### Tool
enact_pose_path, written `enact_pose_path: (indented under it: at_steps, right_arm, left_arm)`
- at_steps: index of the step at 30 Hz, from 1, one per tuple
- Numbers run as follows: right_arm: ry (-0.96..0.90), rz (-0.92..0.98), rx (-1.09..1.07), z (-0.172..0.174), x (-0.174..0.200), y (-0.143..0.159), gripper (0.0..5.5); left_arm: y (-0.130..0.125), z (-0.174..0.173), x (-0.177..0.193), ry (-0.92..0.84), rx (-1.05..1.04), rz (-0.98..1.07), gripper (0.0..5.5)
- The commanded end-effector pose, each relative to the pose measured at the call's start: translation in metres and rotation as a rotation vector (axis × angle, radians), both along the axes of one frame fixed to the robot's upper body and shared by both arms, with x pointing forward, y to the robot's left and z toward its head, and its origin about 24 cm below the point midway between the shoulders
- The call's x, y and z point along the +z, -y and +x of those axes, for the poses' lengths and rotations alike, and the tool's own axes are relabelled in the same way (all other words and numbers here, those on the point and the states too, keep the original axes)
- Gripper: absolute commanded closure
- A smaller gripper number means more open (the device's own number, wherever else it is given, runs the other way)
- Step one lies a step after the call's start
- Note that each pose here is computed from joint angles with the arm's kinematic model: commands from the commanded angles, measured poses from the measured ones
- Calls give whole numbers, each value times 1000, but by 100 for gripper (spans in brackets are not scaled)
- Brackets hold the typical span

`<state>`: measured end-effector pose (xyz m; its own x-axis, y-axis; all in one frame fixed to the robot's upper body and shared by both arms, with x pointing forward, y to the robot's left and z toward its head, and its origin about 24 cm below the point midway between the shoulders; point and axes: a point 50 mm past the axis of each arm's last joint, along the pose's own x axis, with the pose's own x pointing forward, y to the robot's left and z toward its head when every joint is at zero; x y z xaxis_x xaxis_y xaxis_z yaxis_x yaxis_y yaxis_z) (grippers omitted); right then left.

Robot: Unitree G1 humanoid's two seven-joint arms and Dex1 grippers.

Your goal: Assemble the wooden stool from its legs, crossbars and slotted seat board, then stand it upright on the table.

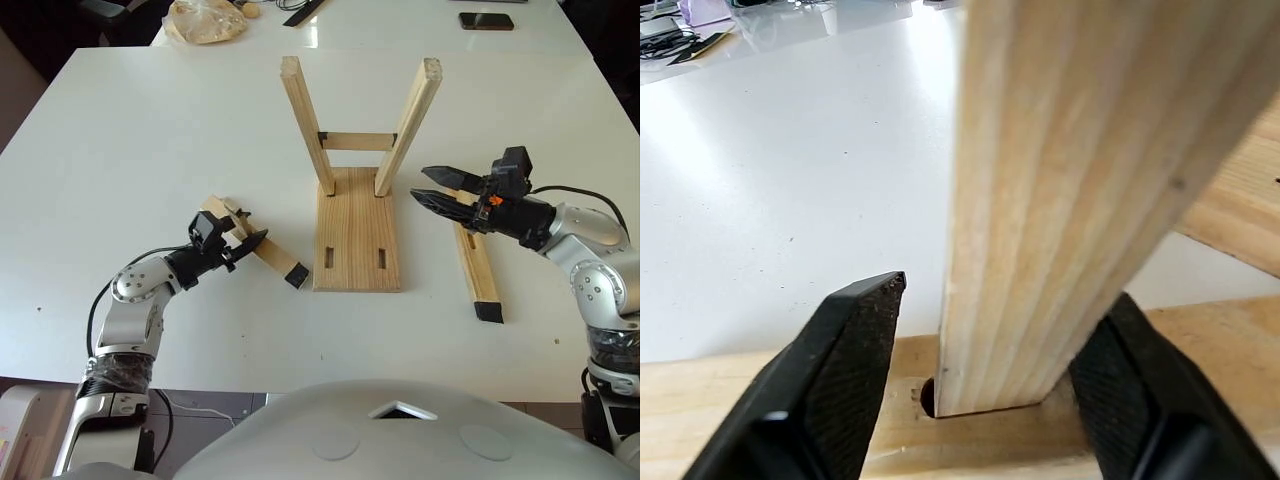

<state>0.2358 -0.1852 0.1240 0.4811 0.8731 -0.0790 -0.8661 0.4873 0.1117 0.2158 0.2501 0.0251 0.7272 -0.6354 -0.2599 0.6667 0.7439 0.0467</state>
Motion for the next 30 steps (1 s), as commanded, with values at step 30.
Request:
enact_pose_path:
  at_steps: [30]
  right_arm:
    - [24, -9, -10, -3, -1, -3, 321]
  left_arm:
    - [36, 32, 153, 275, -25, -304, 266]
